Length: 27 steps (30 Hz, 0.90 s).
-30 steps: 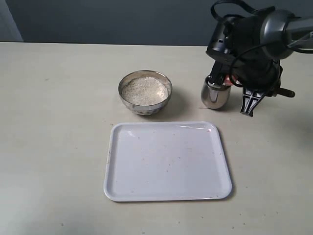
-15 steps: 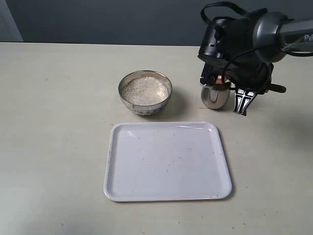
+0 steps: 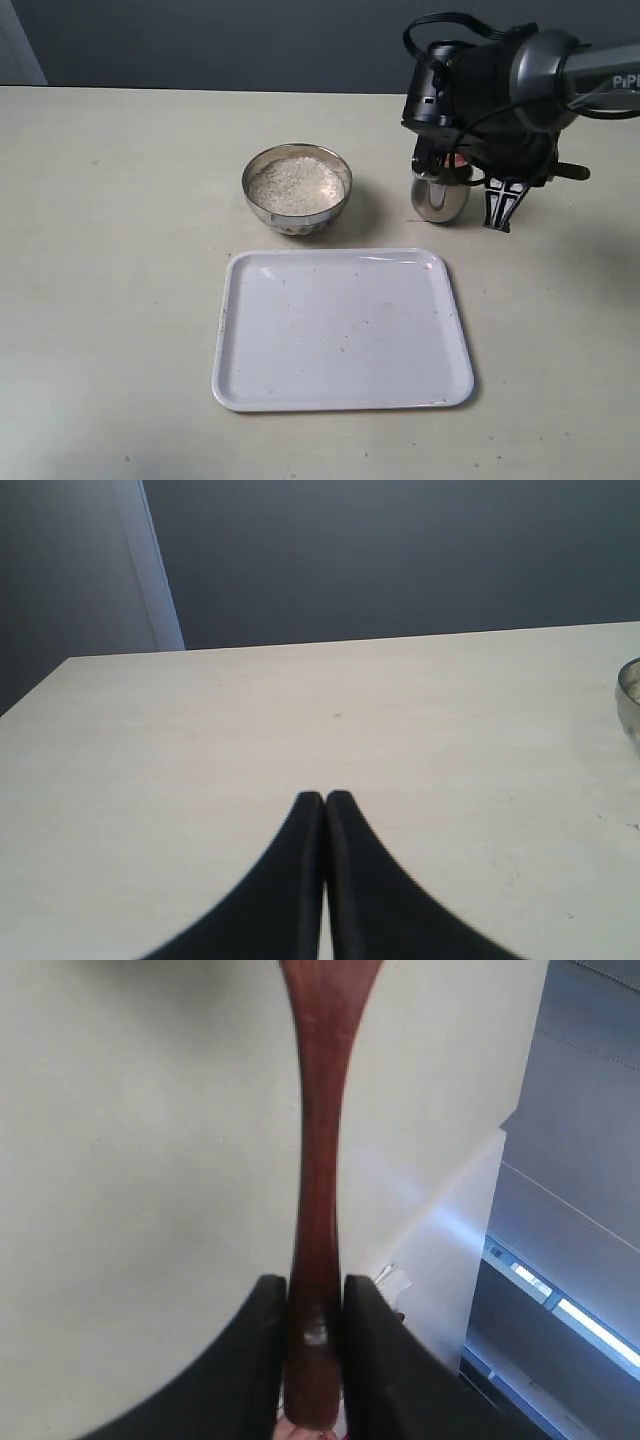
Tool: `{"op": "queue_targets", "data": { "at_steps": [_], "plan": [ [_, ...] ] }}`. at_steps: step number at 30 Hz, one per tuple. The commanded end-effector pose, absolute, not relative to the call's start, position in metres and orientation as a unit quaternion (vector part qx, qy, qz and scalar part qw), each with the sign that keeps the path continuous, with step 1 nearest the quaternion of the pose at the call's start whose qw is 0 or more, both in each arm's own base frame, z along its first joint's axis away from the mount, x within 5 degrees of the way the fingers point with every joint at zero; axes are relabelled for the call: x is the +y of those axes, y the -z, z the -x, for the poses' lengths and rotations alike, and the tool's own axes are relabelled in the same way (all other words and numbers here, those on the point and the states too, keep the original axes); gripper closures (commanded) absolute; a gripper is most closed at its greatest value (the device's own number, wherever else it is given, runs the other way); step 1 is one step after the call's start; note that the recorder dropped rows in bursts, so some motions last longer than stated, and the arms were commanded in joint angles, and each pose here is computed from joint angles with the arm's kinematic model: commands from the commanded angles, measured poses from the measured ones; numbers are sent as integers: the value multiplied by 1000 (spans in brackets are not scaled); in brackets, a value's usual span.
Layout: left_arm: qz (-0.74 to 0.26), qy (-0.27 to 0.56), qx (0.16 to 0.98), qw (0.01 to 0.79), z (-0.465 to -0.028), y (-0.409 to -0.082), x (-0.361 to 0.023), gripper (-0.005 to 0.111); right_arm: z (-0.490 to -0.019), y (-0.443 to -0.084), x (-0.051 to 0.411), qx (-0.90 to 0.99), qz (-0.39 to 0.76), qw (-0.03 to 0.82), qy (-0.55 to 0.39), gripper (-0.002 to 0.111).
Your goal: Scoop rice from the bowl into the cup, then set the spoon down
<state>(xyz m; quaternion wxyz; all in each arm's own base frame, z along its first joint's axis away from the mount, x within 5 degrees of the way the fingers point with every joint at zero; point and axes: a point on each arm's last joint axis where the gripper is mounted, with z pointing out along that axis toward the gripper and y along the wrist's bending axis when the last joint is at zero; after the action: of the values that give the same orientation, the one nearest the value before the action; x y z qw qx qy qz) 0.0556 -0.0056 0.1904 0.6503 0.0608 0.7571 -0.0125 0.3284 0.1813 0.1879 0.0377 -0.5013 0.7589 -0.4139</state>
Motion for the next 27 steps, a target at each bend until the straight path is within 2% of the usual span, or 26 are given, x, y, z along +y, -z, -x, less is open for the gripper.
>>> {"op": "queue_targets", "data": {
  "at_steps": [1, 6, 14, 21, 27],
  "plan": [
    [-59, 16, 752, 657, -55, -193, -6, 106, -328, -192, 179, 767, 483, 48, 419, 109],
    [-59, 16, 752, 657, -55, -193, -6, 106, -320, -203, 179, 808, 448, 62, 378, 109],
    [-59, 16, 752, 657, -55, -193, -6, 106, -296, -227, 182, 875, 406, 67, 255, 109],
    [-59, 16, 752, 656, -55, -193, -6, 106, -266, -236, 199, 923, 377, 22, 79, 109],
    [-59, 16, 752, 656, -55, -193, -6, 106, -247, -237, 222, 897, 434, -20, -81, 109]
  ]
}}
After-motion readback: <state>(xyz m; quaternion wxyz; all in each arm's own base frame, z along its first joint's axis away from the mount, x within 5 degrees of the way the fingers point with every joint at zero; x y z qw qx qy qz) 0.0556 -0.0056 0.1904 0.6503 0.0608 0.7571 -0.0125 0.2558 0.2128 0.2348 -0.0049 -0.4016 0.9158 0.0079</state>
